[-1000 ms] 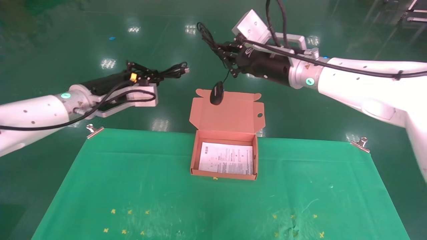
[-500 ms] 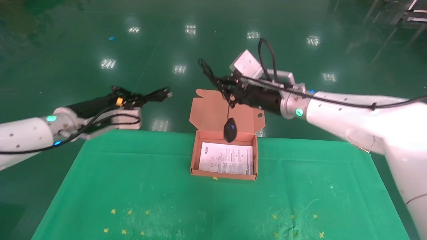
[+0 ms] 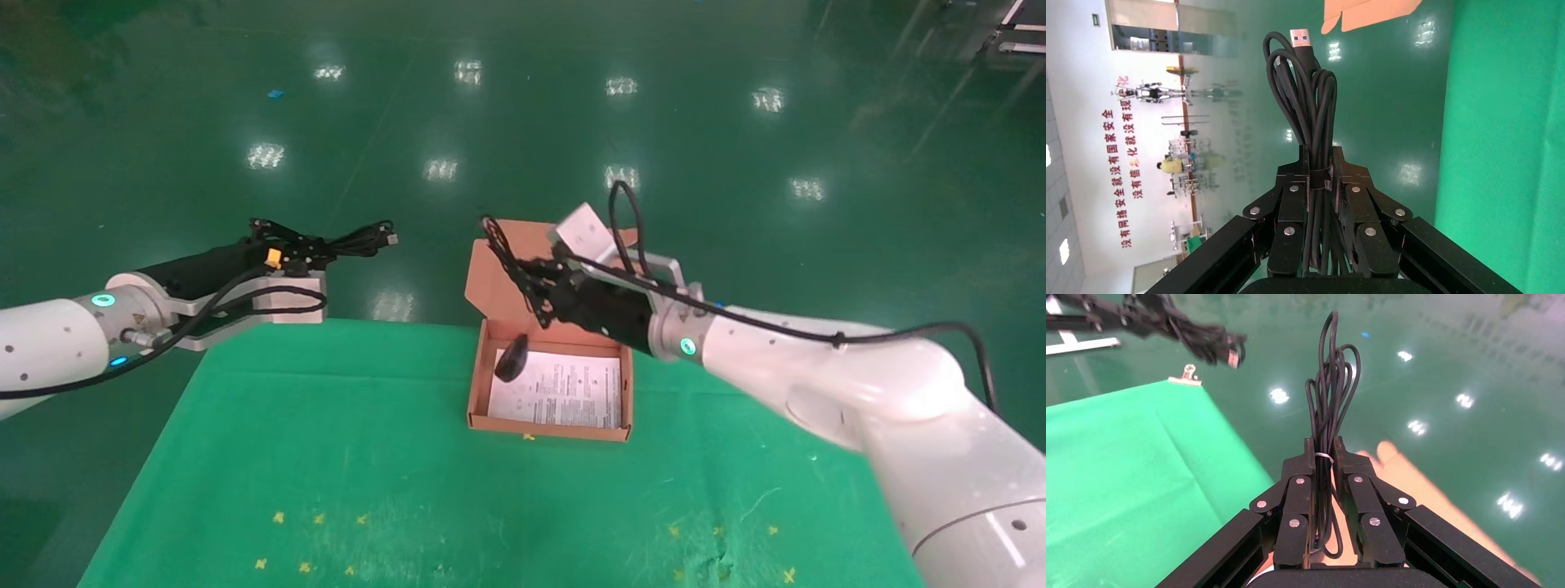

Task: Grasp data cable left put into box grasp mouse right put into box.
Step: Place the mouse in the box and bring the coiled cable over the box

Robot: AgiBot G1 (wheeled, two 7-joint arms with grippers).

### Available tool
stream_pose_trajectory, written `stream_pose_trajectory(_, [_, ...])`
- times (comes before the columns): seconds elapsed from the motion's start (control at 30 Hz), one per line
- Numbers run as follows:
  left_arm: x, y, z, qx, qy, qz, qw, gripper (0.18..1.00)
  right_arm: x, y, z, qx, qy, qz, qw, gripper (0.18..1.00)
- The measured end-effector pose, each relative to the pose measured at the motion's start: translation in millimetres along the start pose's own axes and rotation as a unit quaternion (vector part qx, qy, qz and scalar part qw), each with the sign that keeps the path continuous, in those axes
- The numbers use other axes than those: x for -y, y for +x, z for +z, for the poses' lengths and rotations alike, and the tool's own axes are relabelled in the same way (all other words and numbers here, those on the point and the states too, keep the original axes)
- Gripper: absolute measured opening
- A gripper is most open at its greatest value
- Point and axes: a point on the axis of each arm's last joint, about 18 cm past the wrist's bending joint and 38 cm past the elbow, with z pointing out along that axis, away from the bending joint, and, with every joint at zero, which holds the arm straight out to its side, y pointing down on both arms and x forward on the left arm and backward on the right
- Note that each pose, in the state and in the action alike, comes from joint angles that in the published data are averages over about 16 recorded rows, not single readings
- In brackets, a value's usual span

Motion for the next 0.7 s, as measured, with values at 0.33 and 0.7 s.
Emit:
stream_pose_trajectory(0.33, [2, 0, -1, -0.001, -0.004, 0.0, 1.0, 0.246, -49, -6, 1, -0.01, -0.042, 0.045, 0.998, 0.23])
stream_pose_trajectory(0.7, [11, 3, 1, -0.002, 0.005, 0.006, 1.0, 0.246, -57, -5, -1, -0.006, -0.05, 0.051, 0.997, 0.258])
